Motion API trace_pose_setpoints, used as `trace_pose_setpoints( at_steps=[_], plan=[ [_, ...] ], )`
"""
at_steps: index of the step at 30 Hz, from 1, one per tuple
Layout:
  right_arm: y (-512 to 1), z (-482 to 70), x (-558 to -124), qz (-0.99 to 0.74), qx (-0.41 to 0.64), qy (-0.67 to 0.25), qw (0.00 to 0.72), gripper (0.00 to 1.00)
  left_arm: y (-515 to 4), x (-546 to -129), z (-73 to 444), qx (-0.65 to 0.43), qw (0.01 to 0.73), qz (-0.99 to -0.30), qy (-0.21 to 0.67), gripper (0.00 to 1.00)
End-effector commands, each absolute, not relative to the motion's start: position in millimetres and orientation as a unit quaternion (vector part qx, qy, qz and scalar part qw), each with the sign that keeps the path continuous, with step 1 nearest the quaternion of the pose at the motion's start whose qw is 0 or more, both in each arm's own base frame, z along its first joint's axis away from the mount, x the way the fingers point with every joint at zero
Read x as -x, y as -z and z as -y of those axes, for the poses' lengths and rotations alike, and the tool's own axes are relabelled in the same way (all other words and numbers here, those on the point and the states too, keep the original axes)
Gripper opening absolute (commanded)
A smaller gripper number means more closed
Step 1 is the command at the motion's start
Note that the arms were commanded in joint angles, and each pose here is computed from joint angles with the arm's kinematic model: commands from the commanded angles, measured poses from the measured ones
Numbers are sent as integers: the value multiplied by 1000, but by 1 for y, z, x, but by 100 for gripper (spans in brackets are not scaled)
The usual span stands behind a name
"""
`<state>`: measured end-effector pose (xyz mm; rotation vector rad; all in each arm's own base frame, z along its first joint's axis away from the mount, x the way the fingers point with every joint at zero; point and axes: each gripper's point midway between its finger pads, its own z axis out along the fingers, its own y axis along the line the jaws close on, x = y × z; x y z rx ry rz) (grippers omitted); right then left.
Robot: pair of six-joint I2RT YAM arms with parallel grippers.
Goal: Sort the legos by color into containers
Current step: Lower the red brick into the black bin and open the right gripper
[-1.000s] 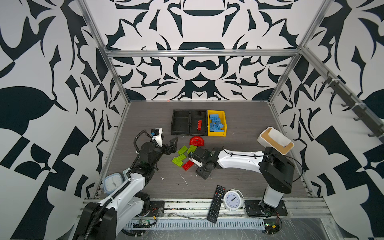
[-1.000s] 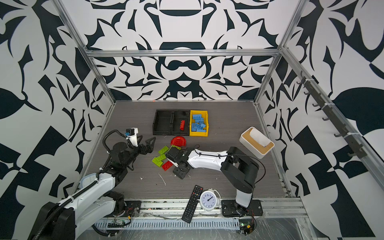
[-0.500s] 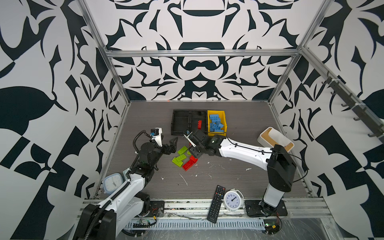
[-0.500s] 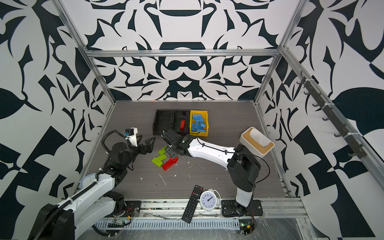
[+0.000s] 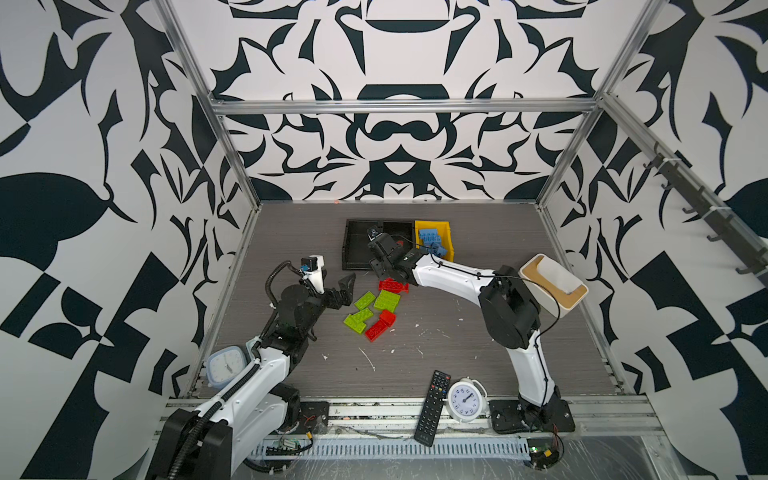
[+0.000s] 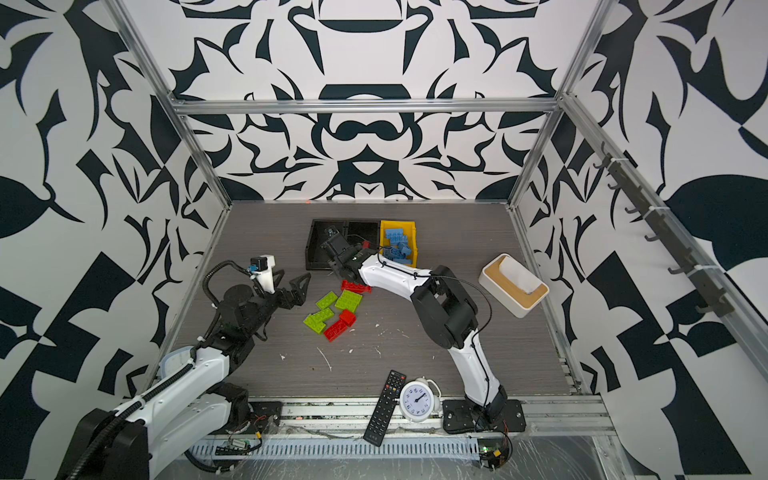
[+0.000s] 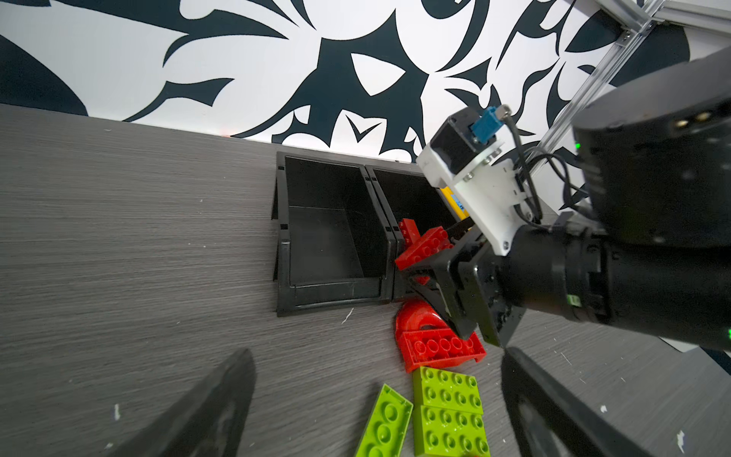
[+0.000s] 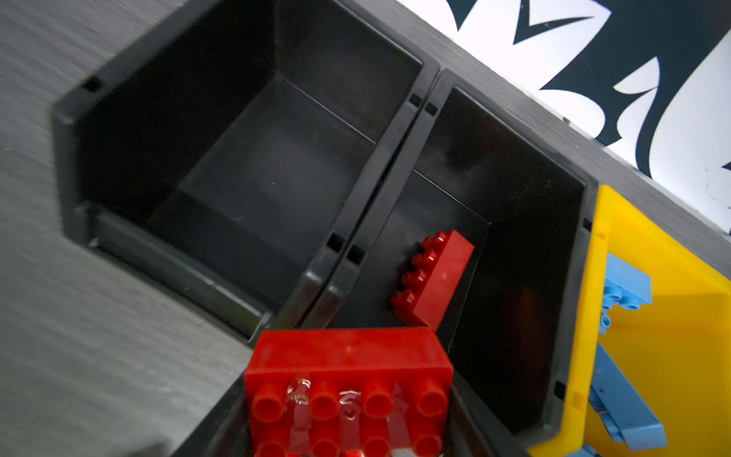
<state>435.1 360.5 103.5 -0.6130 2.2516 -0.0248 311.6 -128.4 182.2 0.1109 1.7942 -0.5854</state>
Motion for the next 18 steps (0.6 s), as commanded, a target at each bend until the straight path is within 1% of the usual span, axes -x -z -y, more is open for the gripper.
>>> trace_pose_setpoints(
  at_steps=[1, 12, 14, 18],
  plan=[
    [-150, -360, -461, -870, 194, -13, 452, 59, -185, -311, 127, -48, 591, -766, 248, 100],
    [-140, -349, -485, -879, 146, -19, 455, 61, -184, -312, 126, -47, 590, -768, 243, 99],
    [-141, -346, -488, -878, 140, -20, 457, 62, -184, -312, 125, -46, 591, -768, 243, 99],
    [-141, -343, -490, -880, 137, -20, 455, 68, -184, -311, 125, -47, 591, -768, 243, 99]
  ],
)
